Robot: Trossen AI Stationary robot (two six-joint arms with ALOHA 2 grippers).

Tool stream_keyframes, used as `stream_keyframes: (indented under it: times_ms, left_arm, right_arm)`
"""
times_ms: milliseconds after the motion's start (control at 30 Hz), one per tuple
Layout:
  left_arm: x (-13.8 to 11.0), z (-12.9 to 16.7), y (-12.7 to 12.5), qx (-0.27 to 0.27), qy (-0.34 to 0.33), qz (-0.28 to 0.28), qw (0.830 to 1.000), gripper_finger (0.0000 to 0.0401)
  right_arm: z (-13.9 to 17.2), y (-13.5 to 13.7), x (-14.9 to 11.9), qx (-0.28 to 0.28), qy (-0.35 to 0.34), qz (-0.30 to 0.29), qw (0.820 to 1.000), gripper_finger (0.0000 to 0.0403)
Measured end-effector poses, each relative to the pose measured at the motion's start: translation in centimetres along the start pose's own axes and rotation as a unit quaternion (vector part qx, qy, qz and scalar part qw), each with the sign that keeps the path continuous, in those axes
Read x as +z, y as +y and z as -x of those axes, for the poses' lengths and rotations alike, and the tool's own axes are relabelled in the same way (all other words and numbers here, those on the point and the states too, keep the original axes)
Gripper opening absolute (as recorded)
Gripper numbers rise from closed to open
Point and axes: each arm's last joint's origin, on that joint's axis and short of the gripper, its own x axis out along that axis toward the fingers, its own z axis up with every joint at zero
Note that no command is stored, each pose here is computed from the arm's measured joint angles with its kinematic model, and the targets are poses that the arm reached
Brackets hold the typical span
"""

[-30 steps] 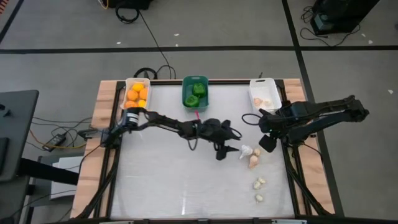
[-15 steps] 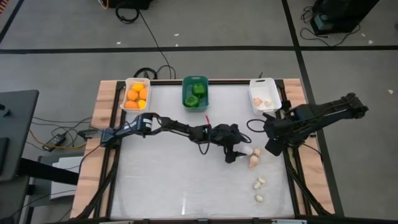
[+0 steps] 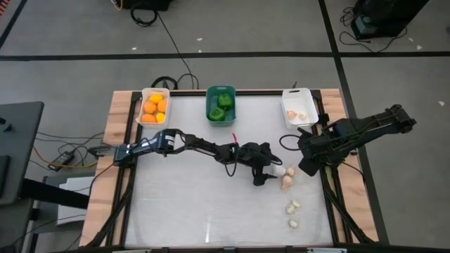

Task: Sort produce into baskets
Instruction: Put the top left white garlic into the right white bin

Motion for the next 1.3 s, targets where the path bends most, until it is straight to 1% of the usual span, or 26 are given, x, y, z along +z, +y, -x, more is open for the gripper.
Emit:
stream_keyframes:
  times_ms: [67, 333, 433, 567, 633, 700, 833, 1033, 1133, 1200, 1267, 1300]
  left_arm:
    - [0.2, 0.0, 0.1, 0.003, -0.009, -0.002, 1.0, 0.0362]
    - [-1.1, -0.5, 0.1, 0.004, -0.009, -0.006, 1.0, 0.036]
    - [-1.1, -0.6, 0.1, 0.006, -0.04, -0.018, 0.999, 0.0357]
    - [-1.4, -1.0, 0.2, 0.003, -0.053, -0.004, 0.999, 0.0348]
    - [-1.7, -1.1, 0.1, -0.001, -0.042, 0.005, 0.999, 0.0342]
    - [-1.7, -1.2, 0.0, 0.011, -0.051, -0.002, 0.999, 0.0333]
    - [-1.6, -1.3, -0.1, 0.014, -0.056, -0.008, 0.998, 0.031]
    - [-2.2, -1.3, -0.1, 0.012, -0.023, -0.014, 1.0, 0.0265]
    - [-2.1, -1.3, -0.3, 0.012, -0.023, -0.015, 1.0, 0.0239]
    - [-2.1, -1.3, -0.3, 0.013, -0.022, -0.015, 1.0, 0.0229]
    - [-2.0, -1.3, -0.3, 0.014, -0.025, 0.009, 1.0, 0.0226]
    - [-1.5, -1.1, -0.3, 0.013, -0.023, 0.038, 0.999, 0.0226]
  right_arm:
    - [0.0, 0.0, 0.0, 0.0, -0.001, -0.004, 1.0, 0.0242]
    - [0.0, 0.0, 0.0, 0.003, 0.004, -0.011, 1.0, 0.0242]
    - [0.0, 0.0, 0.0, 0.001, 0.0, -0.018, 1.0, 0.0242]
    - [0.0, 0.0, 0.1, -0.003, -0.012, -0.024, 1.0, 0.0242]
    - [0.0, 0.1, 0.1, -0.001, -0.011, -0.027, 1.0, 0.0242]
    - [0.0, 0.1, 0.1, 0.0, -0.011, -0.028, 1.0, 0.0242]
    - [0.0, 0.2, 0.2, 0.005, -0.012, -0.029, 1.0, 0.0242]
    - [0.0, 0.2, 0.1, 0.011, -0.002, -0.028, 1.0, 0.0242]
    - [0.0, 0.2, 0.1, 0.017, 0.008, -0.027, 0.999, 0.0242]
    - [0.0, 0.3, 0.0, 0.019, 0.012, -0.027, 0.999, 0.0242]
    - [0.0, 0.3, 0.0, 0.021, 0.014, -0.028, 0.999, 0.0242]
    - [0.0, 0.3, 0.0, 0.023, 0.016, -0.03, 0.999, 0.0242]
